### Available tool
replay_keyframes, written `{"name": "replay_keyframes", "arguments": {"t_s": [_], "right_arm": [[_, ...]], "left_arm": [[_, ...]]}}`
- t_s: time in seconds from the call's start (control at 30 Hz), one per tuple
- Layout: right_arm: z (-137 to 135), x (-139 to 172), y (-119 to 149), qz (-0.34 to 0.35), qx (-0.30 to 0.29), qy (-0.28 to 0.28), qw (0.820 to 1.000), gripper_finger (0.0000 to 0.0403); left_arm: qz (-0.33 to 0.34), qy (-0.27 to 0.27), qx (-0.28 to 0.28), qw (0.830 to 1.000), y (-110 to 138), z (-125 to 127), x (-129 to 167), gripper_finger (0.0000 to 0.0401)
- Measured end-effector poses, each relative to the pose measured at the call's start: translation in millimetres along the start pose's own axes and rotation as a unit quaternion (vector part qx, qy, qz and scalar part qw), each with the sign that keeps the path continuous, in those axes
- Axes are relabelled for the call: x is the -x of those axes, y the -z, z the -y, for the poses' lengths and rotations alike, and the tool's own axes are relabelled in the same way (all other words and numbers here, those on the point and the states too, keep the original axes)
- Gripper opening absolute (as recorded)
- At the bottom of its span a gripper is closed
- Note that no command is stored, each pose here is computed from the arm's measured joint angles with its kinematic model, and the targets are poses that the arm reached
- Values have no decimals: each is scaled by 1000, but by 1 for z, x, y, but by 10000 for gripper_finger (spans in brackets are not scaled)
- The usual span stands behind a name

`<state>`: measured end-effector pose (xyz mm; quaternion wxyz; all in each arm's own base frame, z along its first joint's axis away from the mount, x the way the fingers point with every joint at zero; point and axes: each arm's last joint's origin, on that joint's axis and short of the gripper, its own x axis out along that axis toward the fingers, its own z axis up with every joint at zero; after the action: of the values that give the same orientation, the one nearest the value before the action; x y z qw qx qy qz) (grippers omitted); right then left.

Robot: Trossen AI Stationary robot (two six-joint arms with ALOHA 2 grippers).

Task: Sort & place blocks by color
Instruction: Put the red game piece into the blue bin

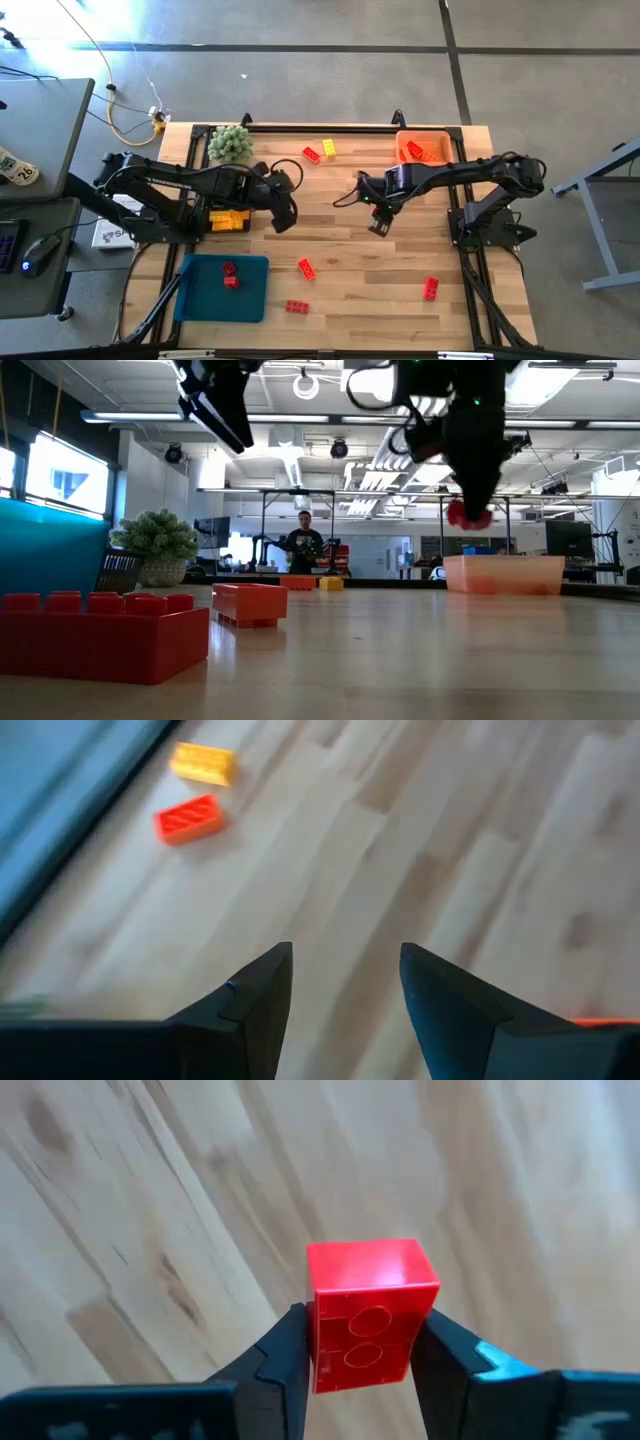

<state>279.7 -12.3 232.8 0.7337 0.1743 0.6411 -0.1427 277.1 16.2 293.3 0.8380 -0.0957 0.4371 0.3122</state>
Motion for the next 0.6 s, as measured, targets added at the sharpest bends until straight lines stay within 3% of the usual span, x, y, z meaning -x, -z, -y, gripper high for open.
{"name": "replay_keyframes", "arguments": {"t_s": [0.2,0.6], "right_arm": [[-14,24,-11,64,62,22,996,111],[-36,41,-13,141,165,101,971,111]], "left_arm": [[10,74,43,996,-13,-4,-5,172],[68,130,94,985,-35,-13,-10,172]]}}
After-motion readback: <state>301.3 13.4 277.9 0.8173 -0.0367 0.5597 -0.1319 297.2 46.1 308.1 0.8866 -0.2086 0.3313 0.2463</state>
